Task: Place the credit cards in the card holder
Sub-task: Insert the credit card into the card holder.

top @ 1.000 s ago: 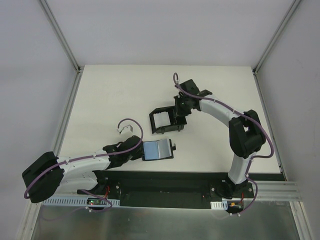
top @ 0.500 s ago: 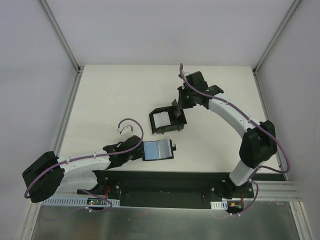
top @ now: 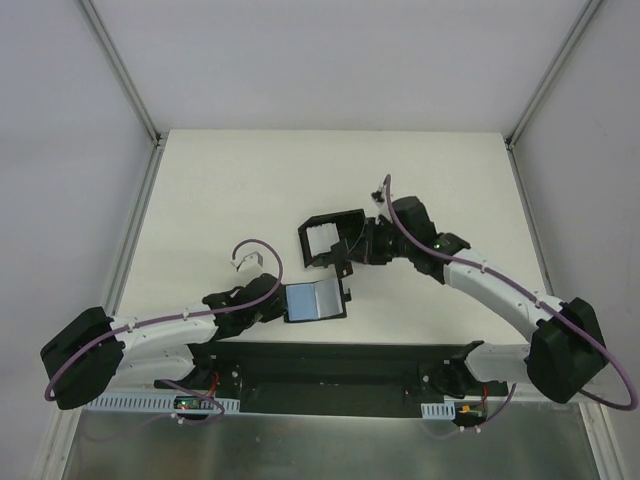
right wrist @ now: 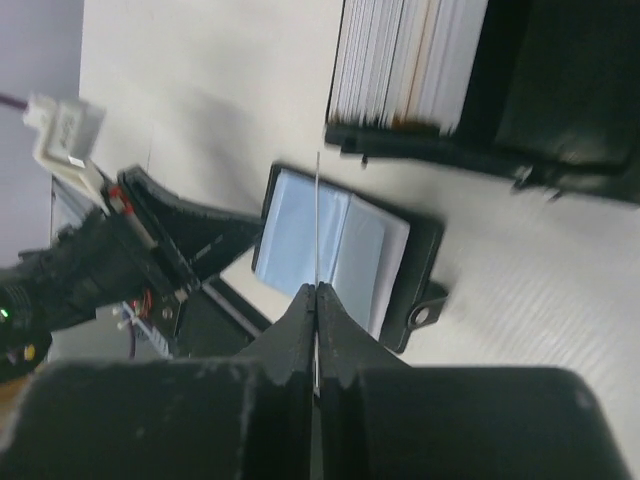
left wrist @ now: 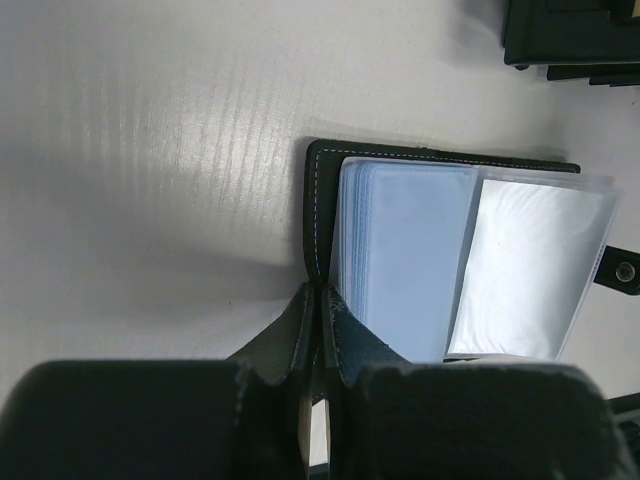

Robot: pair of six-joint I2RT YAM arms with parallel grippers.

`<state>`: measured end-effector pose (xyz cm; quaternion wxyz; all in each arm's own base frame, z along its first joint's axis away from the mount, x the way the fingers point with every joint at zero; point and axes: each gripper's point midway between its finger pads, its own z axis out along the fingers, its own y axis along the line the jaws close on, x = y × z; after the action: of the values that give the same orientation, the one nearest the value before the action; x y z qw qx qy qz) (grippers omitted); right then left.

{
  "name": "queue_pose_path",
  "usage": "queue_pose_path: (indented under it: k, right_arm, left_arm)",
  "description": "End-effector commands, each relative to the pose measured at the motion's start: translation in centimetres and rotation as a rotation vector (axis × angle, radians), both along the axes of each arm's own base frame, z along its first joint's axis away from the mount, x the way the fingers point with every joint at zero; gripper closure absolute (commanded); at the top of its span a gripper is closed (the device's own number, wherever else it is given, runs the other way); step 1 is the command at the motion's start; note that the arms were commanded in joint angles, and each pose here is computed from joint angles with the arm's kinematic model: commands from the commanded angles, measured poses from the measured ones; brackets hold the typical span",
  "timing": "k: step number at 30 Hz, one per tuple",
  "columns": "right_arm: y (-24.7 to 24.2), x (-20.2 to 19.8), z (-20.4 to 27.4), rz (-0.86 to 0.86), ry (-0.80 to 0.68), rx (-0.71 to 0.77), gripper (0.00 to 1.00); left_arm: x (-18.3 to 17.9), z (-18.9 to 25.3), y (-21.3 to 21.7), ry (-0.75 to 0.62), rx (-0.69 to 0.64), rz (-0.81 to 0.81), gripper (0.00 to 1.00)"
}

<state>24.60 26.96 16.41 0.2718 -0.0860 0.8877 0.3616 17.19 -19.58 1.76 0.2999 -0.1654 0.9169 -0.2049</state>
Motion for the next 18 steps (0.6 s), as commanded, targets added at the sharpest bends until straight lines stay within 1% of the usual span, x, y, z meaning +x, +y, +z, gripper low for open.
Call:
queue_pose_path:
  k: [1,4,8,18]
  right_arm:
    - [3.6,-2.7,1.0,0.013,0.012,0.172,1.0]
    - [5.0,-4.5,-1.4,0.031,0.065,0.193,1.0]
    - [6.0,-5.8,-4.1,0.044,0.128,0.204,1.0]
    - [6.3,-5.8,-7.3,0.028,0.178,0.183,1.0]
  left_arm:
    - [-0.8,-1.0,0.9,0.031,0.006,0.022,1.0]
    - [-0.9,-1.1,0.8,0.037,0.004,0.018,1.0]
    - [-1.0,-1.1,0.8,0.041,0.006,0.016,1.0]
    - [-1.0,-1.2,0.9,0.037,0.009,0.013,1.0]
